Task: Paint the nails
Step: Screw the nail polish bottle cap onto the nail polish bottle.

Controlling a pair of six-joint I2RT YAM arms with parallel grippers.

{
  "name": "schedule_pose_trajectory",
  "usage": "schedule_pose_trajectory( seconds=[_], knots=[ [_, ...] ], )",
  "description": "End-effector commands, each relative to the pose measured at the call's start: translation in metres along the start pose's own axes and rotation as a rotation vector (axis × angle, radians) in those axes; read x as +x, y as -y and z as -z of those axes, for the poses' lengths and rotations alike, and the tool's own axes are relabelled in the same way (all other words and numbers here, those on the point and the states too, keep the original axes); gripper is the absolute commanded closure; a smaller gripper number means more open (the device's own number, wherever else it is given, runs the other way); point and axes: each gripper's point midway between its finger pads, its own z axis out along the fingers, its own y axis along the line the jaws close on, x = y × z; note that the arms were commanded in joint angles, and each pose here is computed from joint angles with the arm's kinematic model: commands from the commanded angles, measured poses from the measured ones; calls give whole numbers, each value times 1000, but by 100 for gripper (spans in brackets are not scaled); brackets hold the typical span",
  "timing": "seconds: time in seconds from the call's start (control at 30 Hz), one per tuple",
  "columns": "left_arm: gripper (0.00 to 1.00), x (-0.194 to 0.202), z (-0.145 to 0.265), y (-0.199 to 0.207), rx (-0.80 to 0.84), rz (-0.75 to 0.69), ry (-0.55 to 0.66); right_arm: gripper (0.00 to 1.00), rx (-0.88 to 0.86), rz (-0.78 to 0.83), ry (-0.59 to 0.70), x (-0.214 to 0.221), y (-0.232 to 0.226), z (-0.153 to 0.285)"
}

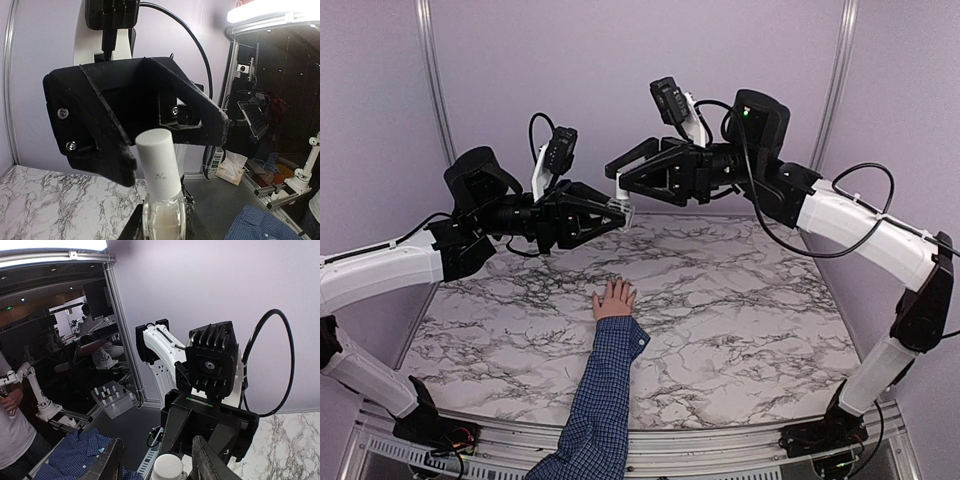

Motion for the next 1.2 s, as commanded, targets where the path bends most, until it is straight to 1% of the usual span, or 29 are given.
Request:
schedule_pose_trajectory(
  seconds=[0.0,0.1,0.17,0.3,0.4,0.7,0.83,1.0,1.17],
  knots=[
    [100,-14,-1,9,32,-47,31,58,-35,25,11,-9,-12,-3],
    [100,-14,-1,8,24,-48,34,67,-40,18,9,-7,-14,-3],
    [100,-15,0,7,17,-51,38,70,-43,10,5,-4,-15,-4],
    [100,-18,1,5,1,-56,50,76,-45,-2,0,0,-18,-4],
    [100,-21,1,5,-8,-60,60,77,-39,-9,-1,2,-18,-3],
    [100,-26,5,-2,-69,-86,96,91,-26,-8,4,1,-16,-4],
    [100,-28,6,-5,-89,-97,104,93,-24,-12,3,3,-16,-5],
    [100,-37,16,-17,-202,-148,147,96,27,-21,-5,8,-7,-4],
    [100,-49,28,-34,-352,-204,198,98,129,-29,1,10,12,-3]
  ],
)
